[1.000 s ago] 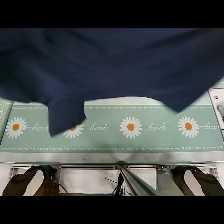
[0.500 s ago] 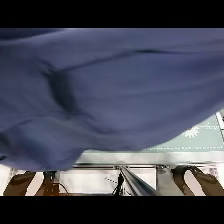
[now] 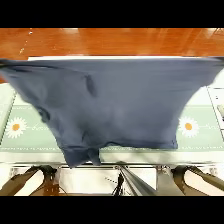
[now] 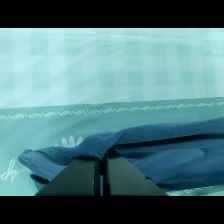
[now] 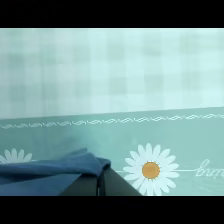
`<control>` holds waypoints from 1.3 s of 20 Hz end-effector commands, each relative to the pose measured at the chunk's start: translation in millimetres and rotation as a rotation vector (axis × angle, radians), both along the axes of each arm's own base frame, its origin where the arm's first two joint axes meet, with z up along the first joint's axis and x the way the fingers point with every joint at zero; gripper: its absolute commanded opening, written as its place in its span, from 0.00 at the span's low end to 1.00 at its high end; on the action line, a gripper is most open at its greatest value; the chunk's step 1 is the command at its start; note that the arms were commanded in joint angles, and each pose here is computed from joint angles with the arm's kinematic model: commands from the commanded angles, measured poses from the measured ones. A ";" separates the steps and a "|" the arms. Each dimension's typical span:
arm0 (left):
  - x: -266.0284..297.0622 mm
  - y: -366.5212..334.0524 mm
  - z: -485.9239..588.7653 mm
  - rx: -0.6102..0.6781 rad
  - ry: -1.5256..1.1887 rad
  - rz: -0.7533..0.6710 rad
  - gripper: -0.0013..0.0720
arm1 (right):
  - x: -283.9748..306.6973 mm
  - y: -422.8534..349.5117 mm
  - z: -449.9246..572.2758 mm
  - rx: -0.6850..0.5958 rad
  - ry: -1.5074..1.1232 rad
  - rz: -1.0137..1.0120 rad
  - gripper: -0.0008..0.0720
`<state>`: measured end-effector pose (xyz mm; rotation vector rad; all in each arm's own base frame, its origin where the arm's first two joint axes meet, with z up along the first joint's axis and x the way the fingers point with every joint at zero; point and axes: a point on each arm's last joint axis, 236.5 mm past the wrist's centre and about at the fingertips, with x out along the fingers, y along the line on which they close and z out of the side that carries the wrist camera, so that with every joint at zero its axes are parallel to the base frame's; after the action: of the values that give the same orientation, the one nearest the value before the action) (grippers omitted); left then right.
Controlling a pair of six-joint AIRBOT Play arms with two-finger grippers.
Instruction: Fold the shirts.
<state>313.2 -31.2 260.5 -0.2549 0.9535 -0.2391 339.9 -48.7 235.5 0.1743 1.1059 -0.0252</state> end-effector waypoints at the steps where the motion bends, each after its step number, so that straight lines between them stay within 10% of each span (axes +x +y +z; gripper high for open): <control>1: 77.9 -1.3 -77.1 -0.048 0.110 -0.027 0.06 | 71.5 2.1 -84.3 0.029 0.127 0.036 0.04; 14: 230.8 -19.9 -256.2 -0.116 0.120 0.055 0.06 | 223.0 12.5 -215.5 0.128 -0.033 -0.085 0.04; 26: 95.7 -37.5 -287.0 -0.110 0.669 -0.213 0.06 | 84.2 35.5 -248.7 0.155 0.569 0.153 0.04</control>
<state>463.5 -70.9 -25.2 -0.3873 1.4136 -0.3542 477.5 -20.4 -16.0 0.2636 1.4688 0.0767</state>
